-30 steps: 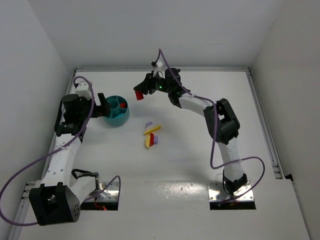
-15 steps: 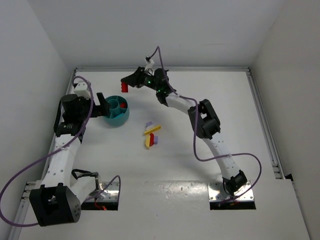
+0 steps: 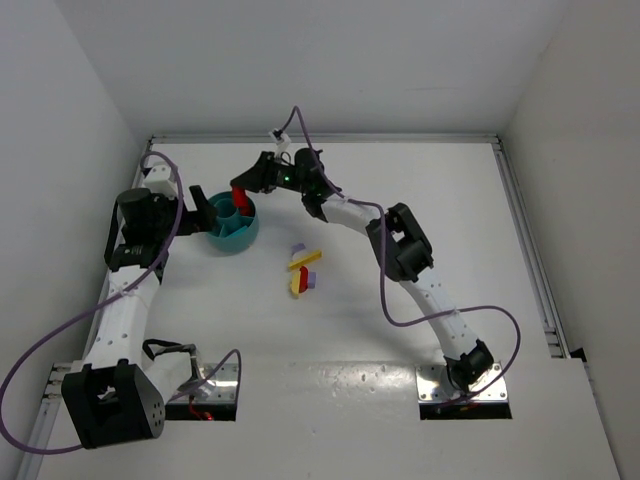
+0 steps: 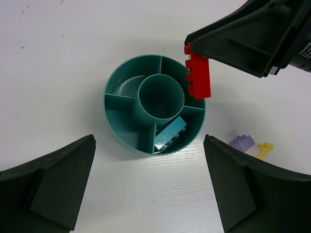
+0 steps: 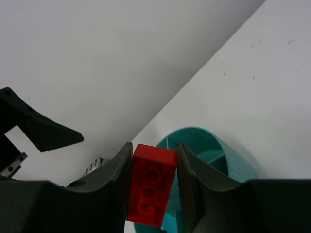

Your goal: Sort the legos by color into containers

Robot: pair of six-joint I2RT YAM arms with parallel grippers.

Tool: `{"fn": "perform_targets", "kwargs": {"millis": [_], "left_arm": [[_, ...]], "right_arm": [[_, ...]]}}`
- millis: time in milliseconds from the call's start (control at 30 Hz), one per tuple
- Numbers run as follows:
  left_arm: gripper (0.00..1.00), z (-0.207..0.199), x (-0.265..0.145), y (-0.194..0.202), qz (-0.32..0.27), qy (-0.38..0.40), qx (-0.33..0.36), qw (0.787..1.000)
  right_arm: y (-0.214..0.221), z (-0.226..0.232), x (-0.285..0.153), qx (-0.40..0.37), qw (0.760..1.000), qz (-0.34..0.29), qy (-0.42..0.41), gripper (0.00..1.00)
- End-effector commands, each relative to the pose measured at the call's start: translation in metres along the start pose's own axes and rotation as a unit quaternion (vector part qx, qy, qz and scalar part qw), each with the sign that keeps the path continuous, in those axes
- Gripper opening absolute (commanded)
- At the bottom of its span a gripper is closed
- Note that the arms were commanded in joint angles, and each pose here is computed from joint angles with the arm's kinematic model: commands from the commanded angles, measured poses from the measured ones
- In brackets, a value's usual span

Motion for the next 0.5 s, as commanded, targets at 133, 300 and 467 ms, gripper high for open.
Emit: {"fn": "perform_targets", "kwargs": {"millis": [133,300,467], "left_arm": [[1.0,-0.001,0.0,-0.012,-0.024,0.011,0.012,1.0],[1.0,-0.001,0.0,-0.012,-0.023,0.015,0.022,0.999],[1.0,-0.014,0.001,-0.008,-0.013,0.07,0.05,0.996]], "right_arm": [[0.0,0.002,-0.004,-0.017,1.0,0.009,-0.016,0.47],[-0.002,0.008,-0.005,-0.022,0.999,0.012,-0.028,0.74],[-0.038,0.028,-0.033,-0.039,0.999,-0.005,-0.022,0.77]]}}
Point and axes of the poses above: each gripper's point midway between its finger pads, its own x axis out along the fingers, its own z axis along the line the jaws close on, y = z × x, the point moved 5 cm from there along -x, back along the fingers, and after that the axes turned 1 degree about -x, right-handed, at the moved point
